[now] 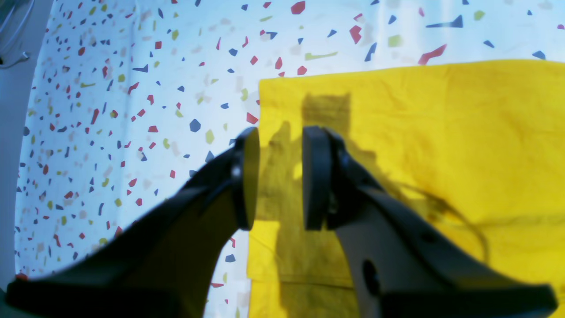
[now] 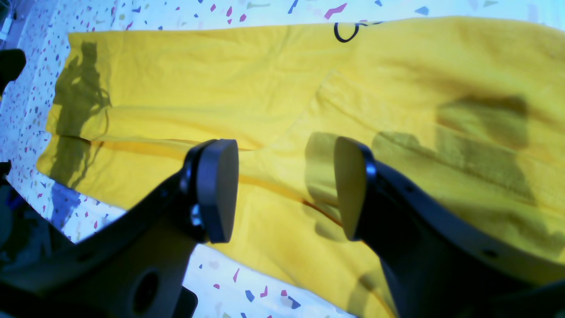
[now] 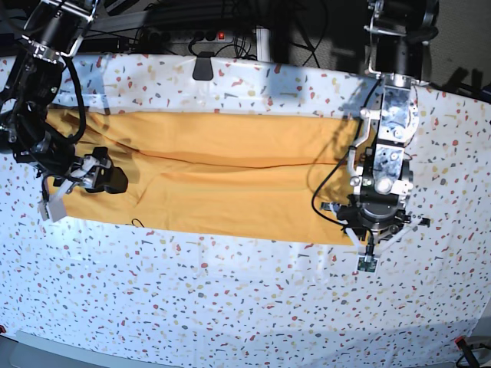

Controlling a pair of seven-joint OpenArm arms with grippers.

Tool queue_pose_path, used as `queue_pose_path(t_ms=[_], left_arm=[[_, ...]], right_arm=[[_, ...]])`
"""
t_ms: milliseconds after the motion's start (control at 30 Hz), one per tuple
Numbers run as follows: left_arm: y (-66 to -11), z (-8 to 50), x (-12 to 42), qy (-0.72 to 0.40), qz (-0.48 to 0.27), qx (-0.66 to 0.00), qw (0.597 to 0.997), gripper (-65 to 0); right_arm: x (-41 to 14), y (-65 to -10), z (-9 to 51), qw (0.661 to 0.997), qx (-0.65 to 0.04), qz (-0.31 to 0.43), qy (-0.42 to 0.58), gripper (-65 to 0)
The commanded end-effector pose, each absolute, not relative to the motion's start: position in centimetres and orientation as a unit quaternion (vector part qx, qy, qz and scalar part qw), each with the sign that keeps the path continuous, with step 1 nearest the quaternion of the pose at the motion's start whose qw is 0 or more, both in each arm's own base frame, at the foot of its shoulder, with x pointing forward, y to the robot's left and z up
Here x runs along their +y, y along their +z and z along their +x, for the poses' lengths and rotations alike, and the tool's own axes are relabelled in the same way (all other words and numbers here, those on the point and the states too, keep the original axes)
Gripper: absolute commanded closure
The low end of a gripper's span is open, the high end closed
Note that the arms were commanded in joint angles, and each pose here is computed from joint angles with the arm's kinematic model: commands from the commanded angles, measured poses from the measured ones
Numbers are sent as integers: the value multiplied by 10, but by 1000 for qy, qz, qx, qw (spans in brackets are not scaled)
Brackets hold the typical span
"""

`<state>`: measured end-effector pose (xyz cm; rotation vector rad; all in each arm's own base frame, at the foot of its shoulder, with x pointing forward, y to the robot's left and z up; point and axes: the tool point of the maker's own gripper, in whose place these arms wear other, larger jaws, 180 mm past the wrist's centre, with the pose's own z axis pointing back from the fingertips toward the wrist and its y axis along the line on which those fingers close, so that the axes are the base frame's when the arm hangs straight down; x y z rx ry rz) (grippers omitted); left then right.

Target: Fold the T-shirt properly

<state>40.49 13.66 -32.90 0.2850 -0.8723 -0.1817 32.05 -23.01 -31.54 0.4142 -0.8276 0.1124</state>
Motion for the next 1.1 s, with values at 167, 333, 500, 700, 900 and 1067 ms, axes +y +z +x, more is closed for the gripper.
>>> queue_pose_path(t_ms=[167, 333, 500, 700, 900, 1067], left_arm=[[-311, 414, 137, -83, 141, -445, 880, -456], [-311, 414, 137, -83, 142, -445, 880, -451], [-311, 414, 137, -83, 142, -445, 880, -451], [-303, 419, 144, -90, 152, -467, 867, -451], [-306, 414, 194, -139, 195, -434, 869, -451], [-318, 405, 232, -147, 129, -402, 894, -451]], right_arm=[[-233, -298, 329, 882, -424, 196, 61, -345], [-232, -297, 329, 879, -427, 202, 61, -345], [-222, -289, 330, 865, -440, 233, 59, -344], [-205, -299, 327, 867, -425, 255, 54, -344], [-189, -301, 320, 856, -426, 292, 44, -344], [-186, -301, 311, 858, -420, 293, 52, -344]])
